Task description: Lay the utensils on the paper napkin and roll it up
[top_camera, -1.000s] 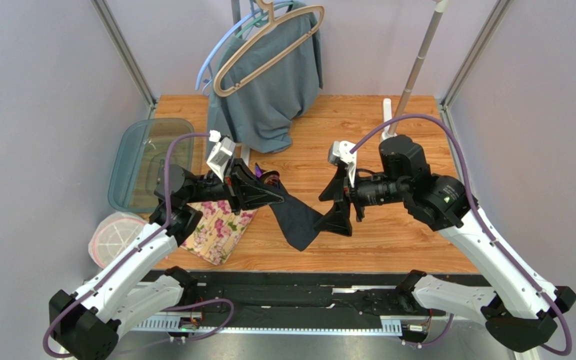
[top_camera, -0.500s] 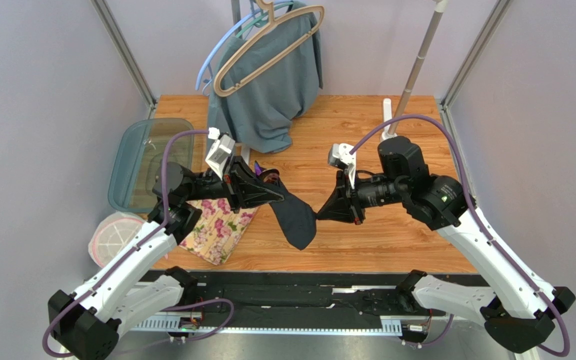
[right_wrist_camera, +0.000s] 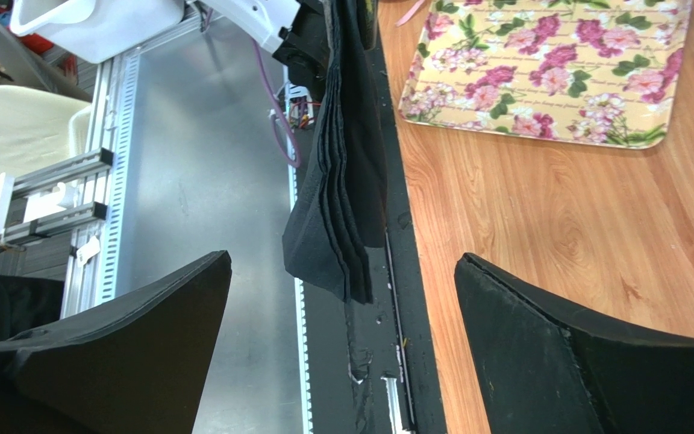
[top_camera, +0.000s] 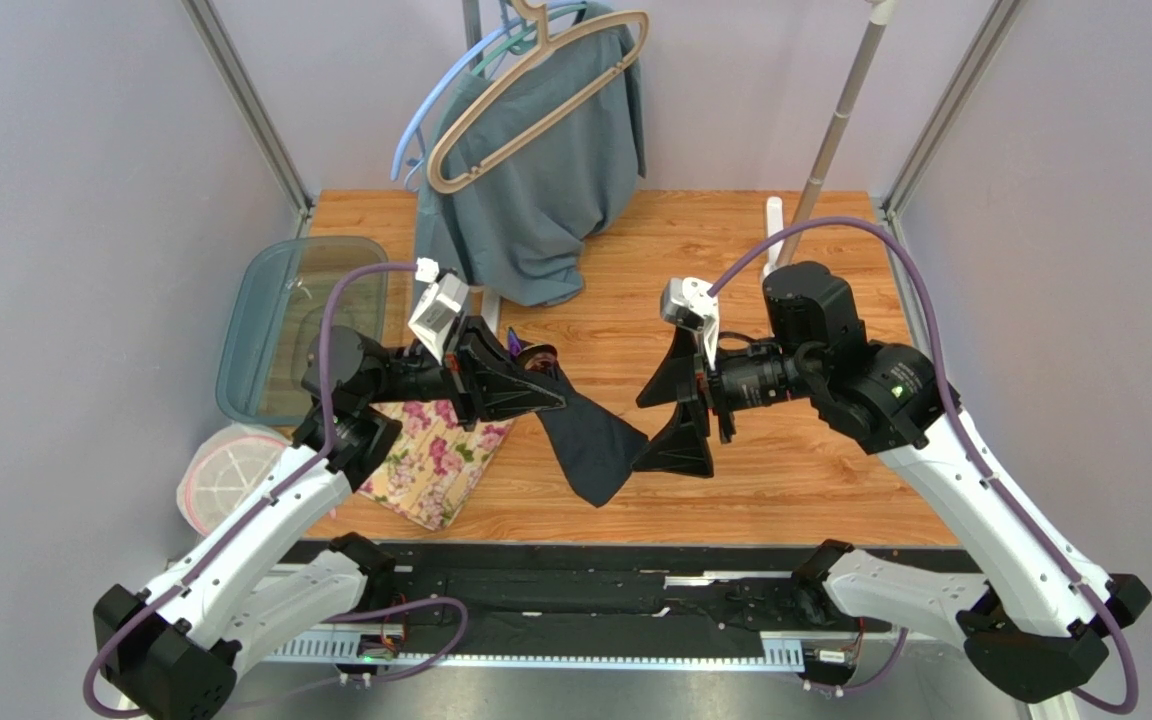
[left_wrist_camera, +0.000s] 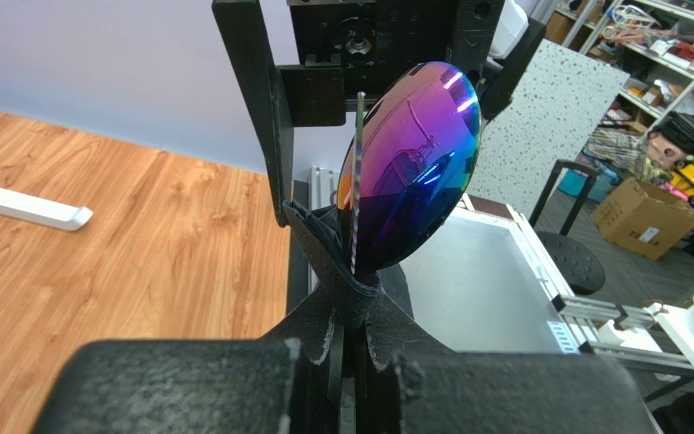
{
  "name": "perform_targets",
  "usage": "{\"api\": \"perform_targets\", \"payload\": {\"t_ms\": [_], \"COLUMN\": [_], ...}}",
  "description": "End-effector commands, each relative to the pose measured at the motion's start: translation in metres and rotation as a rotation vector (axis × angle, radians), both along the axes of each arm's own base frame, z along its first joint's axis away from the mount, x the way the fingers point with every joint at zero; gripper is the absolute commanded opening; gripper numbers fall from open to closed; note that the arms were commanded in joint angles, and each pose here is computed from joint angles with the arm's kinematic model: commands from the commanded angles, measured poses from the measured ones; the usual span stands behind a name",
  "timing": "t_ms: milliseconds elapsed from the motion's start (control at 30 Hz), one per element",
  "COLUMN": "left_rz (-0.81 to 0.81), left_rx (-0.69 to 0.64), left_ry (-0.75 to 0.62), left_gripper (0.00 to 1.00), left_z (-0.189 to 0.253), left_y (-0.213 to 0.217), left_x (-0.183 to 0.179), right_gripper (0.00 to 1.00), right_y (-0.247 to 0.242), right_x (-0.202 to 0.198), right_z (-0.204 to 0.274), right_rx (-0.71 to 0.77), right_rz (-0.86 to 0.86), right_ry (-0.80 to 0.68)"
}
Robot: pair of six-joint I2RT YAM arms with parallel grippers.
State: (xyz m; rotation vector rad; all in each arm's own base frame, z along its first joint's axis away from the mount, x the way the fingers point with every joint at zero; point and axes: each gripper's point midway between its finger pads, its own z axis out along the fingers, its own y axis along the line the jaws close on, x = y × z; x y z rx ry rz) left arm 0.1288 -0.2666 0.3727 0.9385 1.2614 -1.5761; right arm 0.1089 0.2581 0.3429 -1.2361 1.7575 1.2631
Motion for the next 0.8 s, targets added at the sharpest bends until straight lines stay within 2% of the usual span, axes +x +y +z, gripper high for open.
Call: {"api": "perform_targets", "payload": {"t_ms": [0, 300, 433, 533, 600, 633, 767], "left_rz": [-0.038, -0.105, -0.104, -0.102, -0.099, -0.099, -0.090], "left_rx": [-0.058, -0.071, -0.079, -0.086, -0.088, -0.089, -0.094], "left_ry": [-0.090, -0.124, -0.132, -0.135, -0.130, -0.131, -0.136], "left_gripper": [0.00, 0.00, 0.00, 0.00, 0.00, 0.00, 0.00], "left_z": [0.021, 0.031, 0.035, 0.040, 0.042, 0.044, 0.048], "left_y": [0.005, 0.005, 0.005, 0.005, 0.005, 0.005, 0.005], "left_x": [-0.014, -0.034, -0.035, -0.035, -0.035, -0.035, -0.033], "right_gripper": [0.99, 0.96, 0.82, 0.87, 0.83, 0.74, 0.61], "right_y": [0.001, 0.008, 0.008, 0.007, 0.007, 0.007, 0.006], "right_x": [-0.009, -0.018, -0.024, -0.025, -0.029, -0.030, -0.040], "right_z": [0.007, 0.004, 0.005, 0.000, 0.002, 0.004, 0.007], "right_rx": [0.034, 0.064, 0.076, 0.064, 0.073, 0.080, 0.102], "right_rz": [0.062, 0.144, 0.172, 0.171, 0.186, 0.193, 0.240], "right_ry": [-0.005, 0.059, 0.079, 0.096, 0.100, 0.107, 0.104]}}
